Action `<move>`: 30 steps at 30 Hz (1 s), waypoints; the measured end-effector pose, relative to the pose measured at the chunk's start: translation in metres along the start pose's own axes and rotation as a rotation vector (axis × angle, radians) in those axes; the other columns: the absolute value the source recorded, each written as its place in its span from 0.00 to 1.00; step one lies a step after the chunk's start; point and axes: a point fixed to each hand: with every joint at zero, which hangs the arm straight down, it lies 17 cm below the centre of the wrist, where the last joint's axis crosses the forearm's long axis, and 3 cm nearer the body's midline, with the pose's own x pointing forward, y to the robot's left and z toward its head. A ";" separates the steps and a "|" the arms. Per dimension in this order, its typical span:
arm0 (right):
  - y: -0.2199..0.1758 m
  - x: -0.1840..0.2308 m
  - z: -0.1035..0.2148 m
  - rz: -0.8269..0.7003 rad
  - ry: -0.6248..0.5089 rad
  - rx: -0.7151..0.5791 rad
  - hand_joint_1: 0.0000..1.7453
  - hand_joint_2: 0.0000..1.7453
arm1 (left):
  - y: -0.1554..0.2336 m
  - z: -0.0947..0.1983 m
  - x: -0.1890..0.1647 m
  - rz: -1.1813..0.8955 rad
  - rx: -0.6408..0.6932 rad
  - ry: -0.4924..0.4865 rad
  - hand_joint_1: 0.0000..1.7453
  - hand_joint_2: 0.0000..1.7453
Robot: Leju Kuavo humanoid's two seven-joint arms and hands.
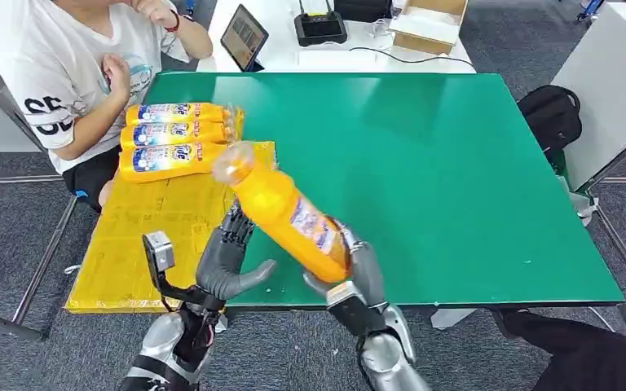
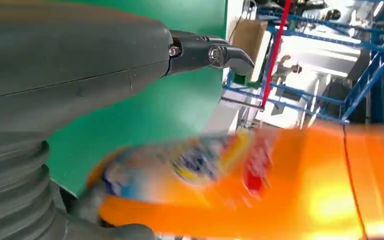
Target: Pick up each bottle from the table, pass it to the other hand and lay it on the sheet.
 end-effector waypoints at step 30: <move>0.078 -0.020 0.009 0.206 -0.009 0.253 1.00 1.00 | 0.002 0.007 -0.020 0.170 0.006 0.077 0.06 1.00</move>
